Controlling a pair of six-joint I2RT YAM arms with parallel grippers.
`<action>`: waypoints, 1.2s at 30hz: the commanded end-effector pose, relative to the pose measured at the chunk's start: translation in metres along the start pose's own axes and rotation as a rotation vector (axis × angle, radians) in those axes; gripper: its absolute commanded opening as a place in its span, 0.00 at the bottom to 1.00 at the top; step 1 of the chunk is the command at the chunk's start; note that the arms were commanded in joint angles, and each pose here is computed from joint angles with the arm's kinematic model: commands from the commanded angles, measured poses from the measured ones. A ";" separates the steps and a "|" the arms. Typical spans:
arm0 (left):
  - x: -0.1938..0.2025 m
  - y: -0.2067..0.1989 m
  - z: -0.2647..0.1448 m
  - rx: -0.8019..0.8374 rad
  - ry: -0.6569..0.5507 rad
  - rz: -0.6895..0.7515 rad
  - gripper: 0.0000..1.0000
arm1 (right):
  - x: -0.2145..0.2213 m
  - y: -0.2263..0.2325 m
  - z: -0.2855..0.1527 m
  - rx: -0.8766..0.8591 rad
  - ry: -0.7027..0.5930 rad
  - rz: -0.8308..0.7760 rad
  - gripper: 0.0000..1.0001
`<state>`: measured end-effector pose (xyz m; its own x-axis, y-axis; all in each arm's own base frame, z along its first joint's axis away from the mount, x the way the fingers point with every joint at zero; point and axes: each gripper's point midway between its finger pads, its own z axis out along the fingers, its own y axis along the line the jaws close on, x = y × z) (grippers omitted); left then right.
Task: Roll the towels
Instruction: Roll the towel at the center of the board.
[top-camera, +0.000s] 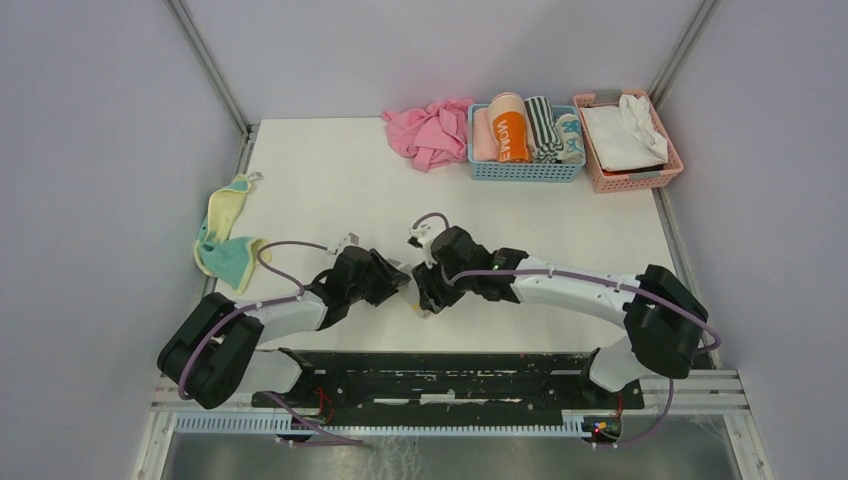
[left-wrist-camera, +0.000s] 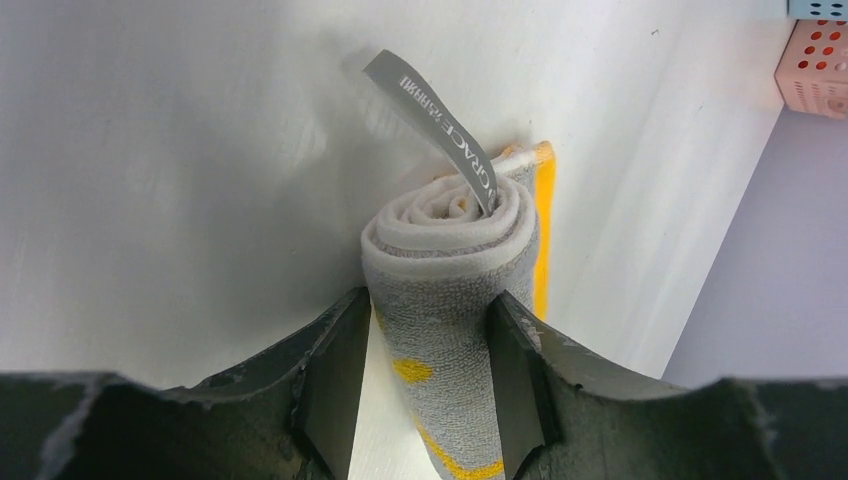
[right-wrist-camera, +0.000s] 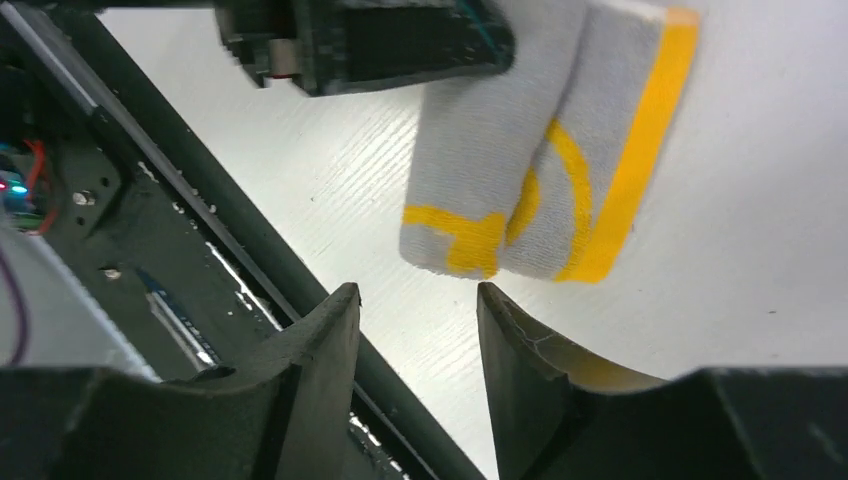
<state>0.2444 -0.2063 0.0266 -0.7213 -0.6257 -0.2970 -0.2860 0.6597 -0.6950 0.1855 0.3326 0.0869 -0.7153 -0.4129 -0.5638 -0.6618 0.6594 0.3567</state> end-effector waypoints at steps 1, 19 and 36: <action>0.008 0.029 0.005 -0.118 0.014 0.062 0.55 | -0.017 -0.018 -0.012 0.310 -0.089 -0.226 0.56; 0.014 0.035 0.002 -0.142 0.003 0.035 0.57 | 0.022 -0.018 0.044 0.514 0.069 -0.396 0.48; 0.001 -0.015 -0.037 0.105 -0.052 -0.073 0.83 | 0.050 0.002 0.044 -0.257 0.024 0.219 0.17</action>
<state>0.2222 -0.1986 0.0431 -0.6935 -0.6596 -0.2898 -0.2843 0.6201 -0.7312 0.1872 0.3399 0.0355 -0.7106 -0.3763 -0.5945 -0.6476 0.6801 0.3436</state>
